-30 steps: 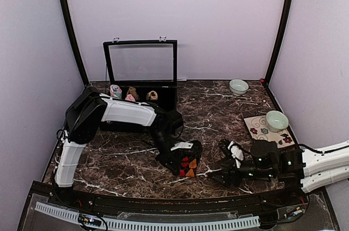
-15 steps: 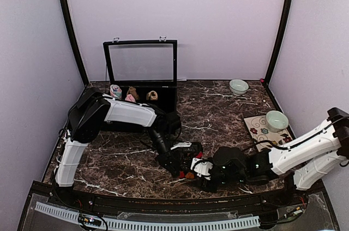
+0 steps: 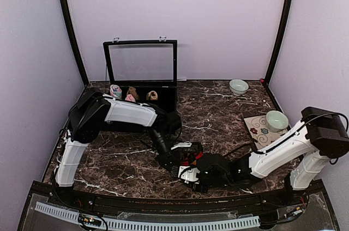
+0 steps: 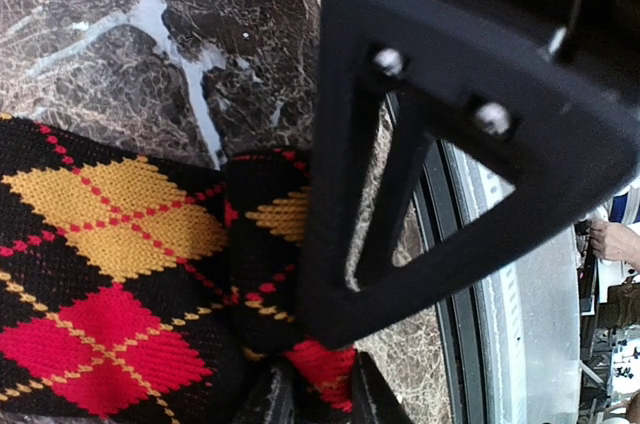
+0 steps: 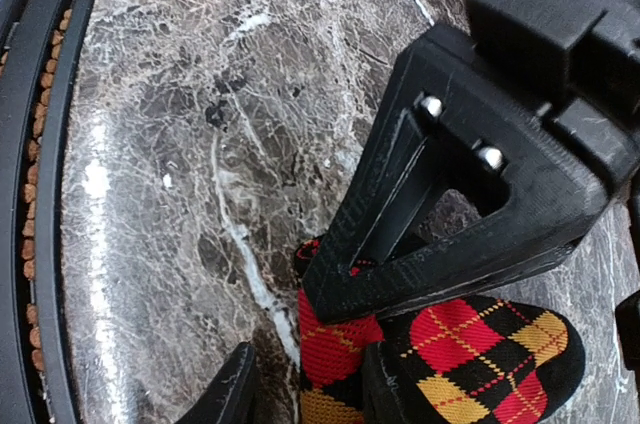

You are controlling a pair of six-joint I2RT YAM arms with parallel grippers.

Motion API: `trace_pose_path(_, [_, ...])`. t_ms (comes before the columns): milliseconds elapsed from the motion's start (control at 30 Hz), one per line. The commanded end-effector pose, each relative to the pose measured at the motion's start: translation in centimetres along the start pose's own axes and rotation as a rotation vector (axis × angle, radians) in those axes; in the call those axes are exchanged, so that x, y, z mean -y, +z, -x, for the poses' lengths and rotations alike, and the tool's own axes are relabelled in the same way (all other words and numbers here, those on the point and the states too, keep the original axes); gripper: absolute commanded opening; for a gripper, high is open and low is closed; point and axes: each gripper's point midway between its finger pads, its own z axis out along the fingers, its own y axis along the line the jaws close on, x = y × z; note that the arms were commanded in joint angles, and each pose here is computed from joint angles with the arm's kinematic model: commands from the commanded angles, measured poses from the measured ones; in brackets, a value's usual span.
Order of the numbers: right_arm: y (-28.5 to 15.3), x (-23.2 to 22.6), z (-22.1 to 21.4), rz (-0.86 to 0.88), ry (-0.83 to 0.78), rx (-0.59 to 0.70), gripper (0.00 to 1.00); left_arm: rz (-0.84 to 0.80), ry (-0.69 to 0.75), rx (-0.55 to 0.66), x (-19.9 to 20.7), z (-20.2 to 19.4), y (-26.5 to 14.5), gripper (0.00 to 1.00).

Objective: Roll the socks
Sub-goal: Roll the sock at the center of the board.

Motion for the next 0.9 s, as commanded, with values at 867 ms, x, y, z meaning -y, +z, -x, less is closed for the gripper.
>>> trace_pose_path(867, [2.2, -2.6, -9.5, 0.050, 0.331, -0.171, 0.24, 0.267, -0.090, -0.333, -1.7, -9.4, -2.0, 0.50])
